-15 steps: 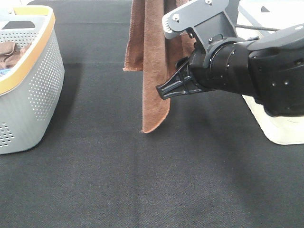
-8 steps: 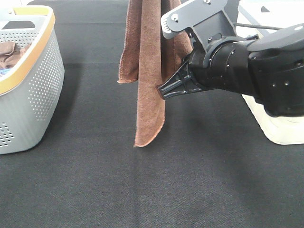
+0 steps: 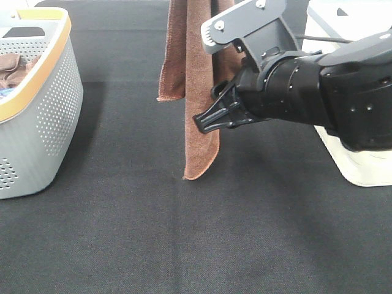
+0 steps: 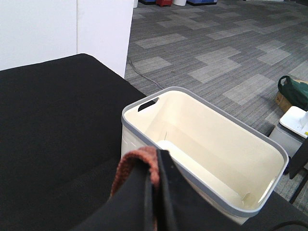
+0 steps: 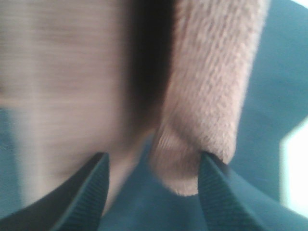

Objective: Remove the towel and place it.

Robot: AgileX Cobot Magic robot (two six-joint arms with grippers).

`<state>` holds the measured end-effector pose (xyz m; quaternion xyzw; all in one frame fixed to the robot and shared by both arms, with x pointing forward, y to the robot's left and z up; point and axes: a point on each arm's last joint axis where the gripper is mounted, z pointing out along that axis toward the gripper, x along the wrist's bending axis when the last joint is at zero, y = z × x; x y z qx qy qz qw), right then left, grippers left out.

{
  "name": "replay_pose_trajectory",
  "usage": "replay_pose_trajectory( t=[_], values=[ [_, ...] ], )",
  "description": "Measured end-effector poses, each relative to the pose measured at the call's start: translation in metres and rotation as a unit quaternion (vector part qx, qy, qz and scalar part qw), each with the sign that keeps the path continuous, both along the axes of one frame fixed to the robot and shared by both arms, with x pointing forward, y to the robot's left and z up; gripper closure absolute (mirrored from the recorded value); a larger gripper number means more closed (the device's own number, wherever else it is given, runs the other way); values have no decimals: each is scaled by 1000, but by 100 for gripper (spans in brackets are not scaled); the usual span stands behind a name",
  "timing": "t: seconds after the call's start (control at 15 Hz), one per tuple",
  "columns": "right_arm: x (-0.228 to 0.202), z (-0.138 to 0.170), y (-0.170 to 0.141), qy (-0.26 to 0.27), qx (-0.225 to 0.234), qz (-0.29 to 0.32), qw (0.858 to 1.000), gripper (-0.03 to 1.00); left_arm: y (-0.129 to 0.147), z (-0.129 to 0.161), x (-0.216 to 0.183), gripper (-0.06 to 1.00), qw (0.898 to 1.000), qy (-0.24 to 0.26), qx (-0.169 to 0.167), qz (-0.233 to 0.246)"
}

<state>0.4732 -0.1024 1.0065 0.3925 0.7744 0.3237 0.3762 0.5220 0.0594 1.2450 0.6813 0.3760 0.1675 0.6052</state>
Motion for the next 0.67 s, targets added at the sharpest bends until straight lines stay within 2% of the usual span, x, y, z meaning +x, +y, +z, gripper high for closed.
replay_pose_trajectory(
  t=[0.2,0.47,0.6,0.67],
  values=[
    [2,2,-5,-11,1,-31,999,36,1,-2,-3,94,1000,15,12,-6],
    [3,2,-7,-15,3,-45,999,36,8,5,-14,94,999,22,20,-12],
    [3,3,-9,-21,-1,-55,998,38,11,8,-18,94,999,27,22,-16],
    [4,4,-10,-25,-5,-62,998,43,12,10,-21,94,999,30,20,-19]
  ],
)
